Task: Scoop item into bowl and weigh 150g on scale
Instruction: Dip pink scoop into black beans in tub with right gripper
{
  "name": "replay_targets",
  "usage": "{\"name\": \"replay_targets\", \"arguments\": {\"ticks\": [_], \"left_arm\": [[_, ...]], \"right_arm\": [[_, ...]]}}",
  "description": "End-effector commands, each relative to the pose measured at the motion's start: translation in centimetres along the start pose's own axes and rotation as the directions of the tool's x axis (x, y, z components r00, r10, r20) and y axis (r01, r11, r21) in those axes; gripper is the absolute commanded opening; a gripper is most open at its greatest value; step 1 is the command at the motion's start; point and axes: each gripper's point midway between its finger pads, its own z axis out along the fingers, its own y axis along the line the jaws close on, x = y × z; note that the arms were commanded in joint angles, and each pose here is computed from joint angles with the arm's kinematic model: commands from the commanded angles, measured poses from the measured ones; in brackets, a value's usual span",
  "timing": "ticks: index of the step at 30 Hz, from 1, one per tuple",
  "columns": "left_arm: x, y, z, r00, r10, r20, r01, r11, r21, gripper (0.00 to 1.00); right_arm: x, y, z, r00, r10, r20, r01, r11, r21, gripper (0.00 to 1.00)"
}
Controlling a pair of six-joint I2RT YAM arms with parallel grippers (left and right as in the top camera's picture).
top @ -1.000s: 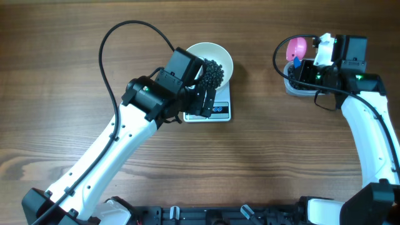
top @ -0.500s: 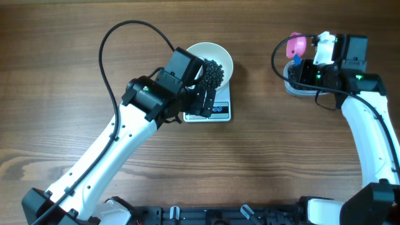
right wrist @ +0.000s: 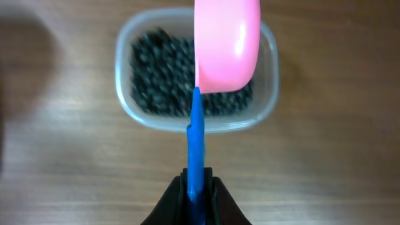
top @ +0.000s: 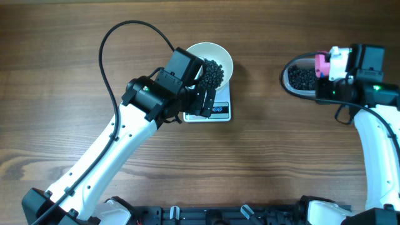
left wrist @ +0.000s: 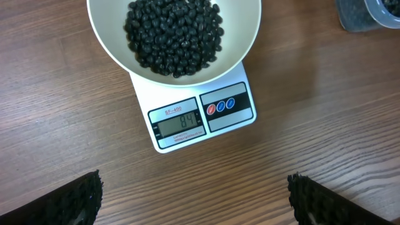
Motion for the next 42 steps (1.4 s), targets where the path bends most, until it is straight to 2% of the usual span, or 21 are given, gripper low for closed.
{"name": "replay_targets", "arguments": {"ticks": [1, 6, 20, 23, 28, 33, 36, 42], "left_arm": [[-0.6, -0.1, -0.8, 0.999, 0.015, 0.030, -0.015, 1.000, 0.001, 1.00], [-0.6, -0.1, -0.9, 0.999, 0.015, 0.030, -0.015, 1.000, 0.001, 1.00], [-0.6, -0.1, -0.8, 0.999, 0.015, 0.030, -0.015, 1.000, 0.001, 1.00], [-0.6, -0.1, -0.9, 0.999, 0.015, 0.030, -0.015, 1.000, 0.001, 1.00], [-0.6, -0.1, -0.9, 0.999, 0.015, 0.030, -0.015, 1.000, 0.001, 1.00], [-0.6, -0.1, -0.8, 0.999, 0.015, 0.030, -0.015, 1.000, 0.000, 1.00], [-0.6, -0.1, -0.9, 0.999, 0.015, 0.030, -0.015, 1.000, 0.001, 1.00], [-0.6, -0.1, -0.9, 0.999, 0.015, 0.030, -0.015, 1.000, 0.001, 1.00]], "right_arm": [[0.4, -1.8, -0.3, 1.000, -0.021, -0.014, 0.022, 0.999, 0.042, 0.04], [0.8, -1.6, 1.4, 0.999, 0.004, -0.043, -0.004, 1.000, -0.014, 0.04], [1.7, -1.4, 6.4, 0.990, 0.005, -0.141, -0.011, 0.999, -0.047, 0.04], [1.9, -0.1, 7.3, 0.988, 0.005, -0.154, -0.024, 0.993, -0.119, 0.04], [1.6, 2.0, 7.4, 0.991, 0.010, -0.137, -0.042, 0.970, -0.240, 0.04], [1.4, 2.5, 7.3, 0.992, 0.010, -0.129, -0.044, 0.962, -0.270, 0.04], [1.0, 4.1, 6.8, 0.995, -0.012, -0.097, -0.024, 0.931, -0.365, 0.04], [1.4, 4.3, 6.7, 0.994, -0.038, -0.106, -0.005, 0.925, -0.379, 0.04]]}}
